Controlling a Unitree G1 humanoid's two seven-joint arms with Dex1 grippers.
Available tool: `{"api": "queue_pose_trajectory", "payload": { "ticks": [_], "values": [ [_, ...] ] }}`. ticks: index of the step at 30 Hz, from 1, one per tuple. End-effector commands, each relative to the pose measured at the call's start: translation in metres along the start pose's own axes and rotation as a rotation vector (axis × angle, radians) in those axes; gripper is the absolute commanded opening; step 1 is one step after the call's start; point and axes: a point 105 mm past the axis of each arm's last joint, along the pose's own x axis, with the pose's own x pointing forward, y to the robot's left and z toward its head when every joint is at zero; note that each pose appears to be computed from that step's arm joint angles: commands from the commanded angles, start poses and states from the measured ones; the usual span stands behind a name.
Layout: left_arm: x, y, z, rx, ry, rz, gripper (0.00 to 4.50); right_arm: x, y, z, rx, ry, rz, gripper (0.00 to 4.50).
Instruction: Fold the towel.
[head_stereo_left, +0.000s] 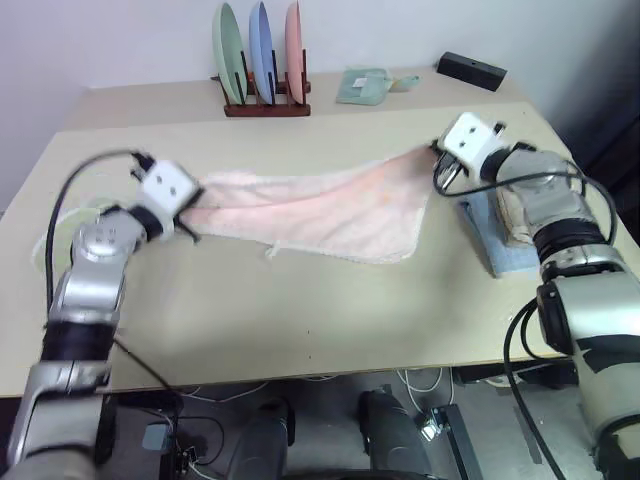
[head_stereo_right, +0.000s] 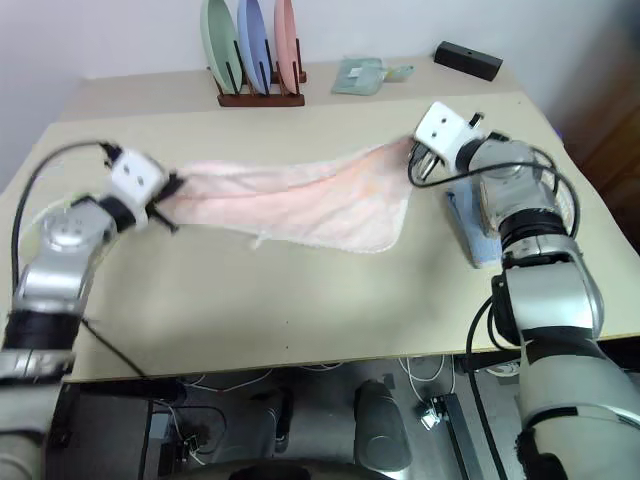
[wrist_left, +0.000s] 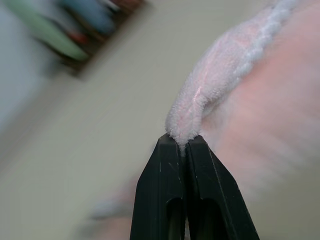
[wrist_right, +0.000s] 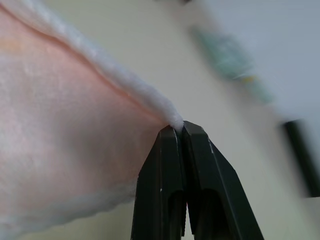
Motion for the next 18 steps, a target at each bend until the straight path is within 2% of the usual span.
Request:
{"api": "queue_pose_trajectory", "payload": {
  "ticks": [1, 4, 6, 8, 10, 13, 15, 18],
  "values": [
    [0.013, 0.063, 0.053, -0.032, -0.186, 0.232, 0.0, -0.015, -0.069, 0.059, -0.106, -0.152, -0.216, 0.08],
    [0.015, 0.092, 0.083, -0.04, -0.28, 0.314, 0.0, -0.026, -0.09, 0.094, -0.163, -0.26, -0.261, 0.08],
    [0.01, 0.096, 0.086, -0.04, -0.301, 0.282, 0.0, -0.035, -0.087, 0.11, -0.19, -0.335, -0.211, 0.08],
    [0.001, 0.092, 0.08, -0.038, -0.3, 0.23, 0.0, -0.044, -0.073, 0.112, -0.197, -0.384, -0.117, 0.08],
    [-0.01, 0.083, 0.072, -0.045, -0.299, 0.162, 0.0, -0.054, -0.057, 0.106, -0.174, -0.391, -0.033, 0.08],
    [-0.042, 0.044, 0.046, -0.081, -0.236, -0.066, 0.0, -0.078, -0.002, 0.075, -0.089, -0.316, 0.206, 0.08],
    [-0.057, 0.029, 0.037, -0.088, -0.193, -0.139, 0.0, -0.092, 0.022, 0.064, -0.033, -0.27, 0.302, 0.08],
    [-0.081, 0.007, 0.016, -0.201, -0.064, -0.248, 0.0, -0.115, 0.051, 0.047, 0.067, -0.184, 0.409, 0.08]
  ]
}}
